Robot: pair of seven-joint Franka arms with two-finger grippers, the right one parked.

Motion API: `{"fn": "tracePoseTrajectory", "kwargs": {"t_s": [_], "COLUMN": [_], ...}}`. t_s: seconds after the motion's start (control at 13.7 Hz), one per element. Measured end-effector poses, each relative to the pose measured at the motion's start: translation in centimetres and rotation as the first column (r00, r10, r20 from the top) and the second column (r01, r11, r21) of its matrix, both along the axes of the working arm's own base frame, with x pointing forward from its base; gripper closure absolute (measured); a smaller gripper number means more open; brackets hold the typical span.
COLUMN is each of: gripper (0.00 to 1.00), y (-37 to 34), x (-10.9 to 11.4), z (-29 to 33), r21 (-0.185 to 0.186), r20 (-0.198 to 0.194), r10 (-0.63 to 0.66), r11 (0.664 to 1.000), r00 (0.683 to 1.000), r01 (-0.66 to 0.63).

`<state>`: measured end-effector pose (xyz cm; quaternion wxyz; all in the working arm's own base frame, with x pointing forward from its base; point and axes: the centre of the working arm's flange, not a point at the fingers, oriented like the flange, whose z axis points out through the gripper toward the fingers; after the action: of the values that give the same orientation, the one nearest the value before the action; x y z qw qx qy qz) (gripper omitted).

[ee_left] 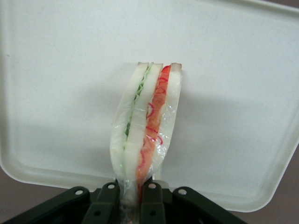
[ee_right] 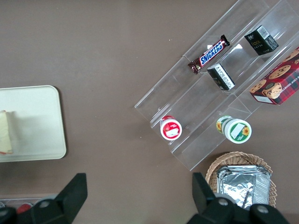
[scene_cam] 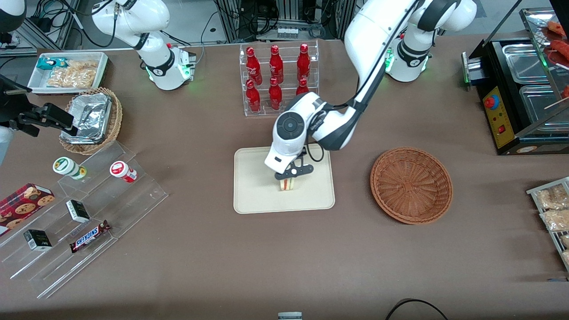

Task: Place sandwich from basket to tray
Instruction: 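Lower the sandwich onto the tray and open the left gripper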

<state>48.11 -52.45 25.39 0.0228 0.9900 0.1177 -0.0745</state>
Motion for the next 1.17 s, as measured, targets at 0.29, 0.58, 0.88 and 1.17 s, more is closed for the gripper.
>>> {"fn": "tracePoseTrajectory", "kwargs": {"t_s": [0.29,0.58,0.88,1.17], "gripper": [0.85,0.85,0.81,0.41], "y": [-0.4,-0.3,-0.3,-0.6], "x": [0.5,1.1,1.1,1.6], "z": [-0.4,-0.3,-0.9,0.1], "r21": [0.001,0.014,0.02,0.005], "r20": [0.01,0.034,0.029,0.043], "r10": [0.01,0.012,0.015,0.021], "r11": [1.0,1.0,1.0,1.0], "r00": [1.0,0.999,0.999,0.999], "r01": [-0.01,-0.012,-0.015,-0.021]}}
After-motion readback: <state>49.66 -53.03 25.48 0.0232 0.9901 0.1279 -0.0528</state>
